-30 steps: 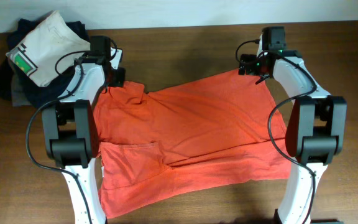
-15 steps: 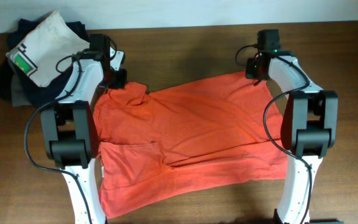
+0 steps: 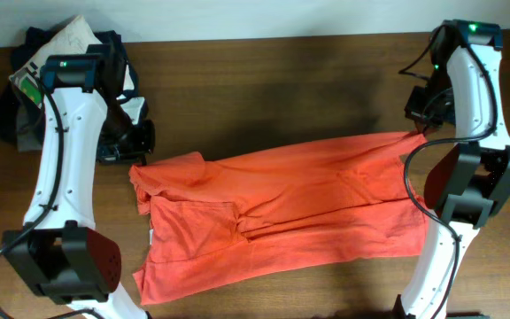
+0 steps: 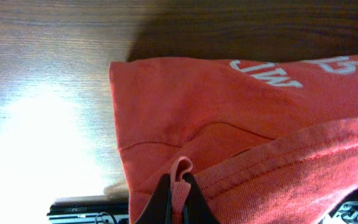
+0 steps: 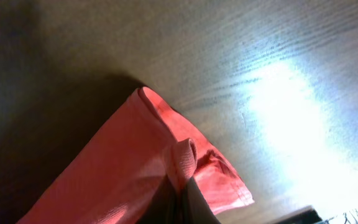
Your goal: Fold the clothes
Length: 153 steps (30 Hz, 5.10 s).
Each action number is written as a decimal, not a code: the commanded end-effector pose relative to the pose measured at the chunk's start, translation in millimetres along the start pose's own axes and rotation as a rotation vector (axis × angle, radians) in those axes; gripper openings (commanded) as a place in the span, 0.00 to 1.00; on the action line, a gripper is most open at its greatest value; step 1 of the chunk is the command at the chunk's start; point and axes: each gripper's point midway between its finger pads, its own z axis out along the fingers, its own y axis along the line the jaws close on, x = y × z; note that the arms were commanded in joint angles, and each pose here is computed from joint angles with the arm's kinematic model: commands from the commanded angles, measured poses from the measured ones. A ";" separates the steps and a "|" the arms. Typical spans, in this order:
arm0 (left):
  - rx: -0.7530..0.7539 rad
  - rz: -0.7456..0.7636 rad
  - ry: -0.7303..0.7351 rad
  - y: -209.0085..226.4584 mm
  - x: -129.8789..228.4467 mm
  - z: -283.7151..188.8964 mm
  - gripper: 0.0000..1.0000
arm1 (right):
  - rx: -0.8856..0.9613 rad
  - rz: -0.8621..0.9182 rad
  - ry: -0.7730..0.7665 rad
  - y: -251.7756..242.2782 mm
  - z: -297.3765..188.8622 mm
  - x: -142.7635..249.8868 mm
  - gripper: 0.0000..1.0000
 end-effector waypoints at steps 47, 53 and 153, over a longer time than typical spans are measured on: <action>0.119 -0.203 0.265 29.0 84.7 214.3 0.01 | -0.060 -0.299 0.187 43.0 130.0 146.5 0.10; 0.061 -0.419 0.165 105.0 50.6 171.3 0.01 | -0.085 -0.265 0.142 42.9 58.6 116.2 0.11; 0.175 -0.343 0.101 79.3 15.4 119.6 0.43 | -0.733 -0.714 0.053 240.5 7.5 263.3 1.00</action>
